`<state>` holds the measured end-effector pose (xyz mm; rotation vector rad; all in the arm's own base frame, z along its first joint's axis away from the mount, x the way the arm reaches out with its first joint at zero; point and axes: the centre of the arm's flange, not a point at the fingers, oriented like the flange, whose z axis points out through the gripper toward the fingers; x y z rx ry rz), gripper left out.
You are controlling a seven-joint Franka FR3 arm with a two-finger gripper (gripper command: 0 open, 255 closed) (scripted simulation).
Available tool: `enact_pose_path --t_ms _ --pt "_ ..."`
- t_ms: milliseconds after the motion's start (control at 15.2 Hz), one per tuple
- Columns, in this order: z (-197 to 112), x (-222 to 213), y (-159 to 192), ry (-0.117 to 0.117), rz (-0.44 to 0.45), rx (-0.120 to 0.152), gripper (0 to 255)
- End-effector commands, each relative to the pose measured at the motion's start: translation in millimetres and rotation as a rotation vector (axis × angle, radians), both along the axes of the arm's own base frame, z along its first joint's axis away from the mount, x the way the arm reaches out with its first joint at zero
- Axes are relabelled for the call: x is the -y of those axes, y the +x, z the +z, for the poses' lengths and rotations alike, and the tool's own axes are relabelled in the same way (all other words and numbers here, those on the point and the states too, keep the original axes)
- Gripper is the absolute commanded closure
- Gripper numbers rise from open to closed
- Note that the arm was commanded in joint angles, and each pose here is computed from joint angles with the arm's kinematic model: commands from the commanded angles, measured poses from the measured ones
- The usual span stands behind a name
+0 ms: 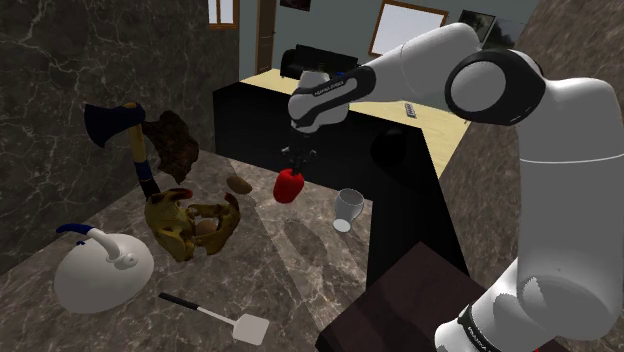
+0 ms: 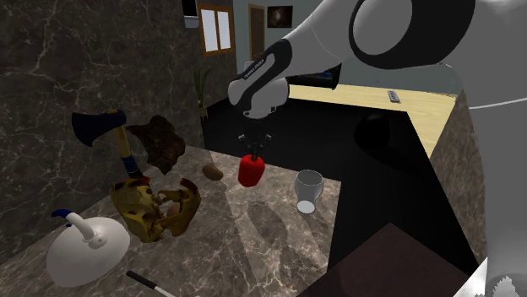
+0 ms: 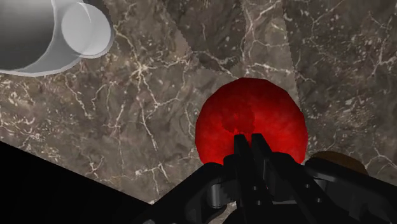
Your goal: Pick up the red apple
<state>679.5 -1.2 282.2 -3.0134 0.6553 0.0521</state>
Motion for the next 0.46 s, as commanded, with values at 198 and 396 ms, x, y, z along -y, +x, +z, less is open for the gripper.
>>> enact_pose_path --t_ms 198,396 --pt "26 0 0 0.0 0.0 0.0 255" --pt "32 0 0 0.0 0.0 0.0 255"
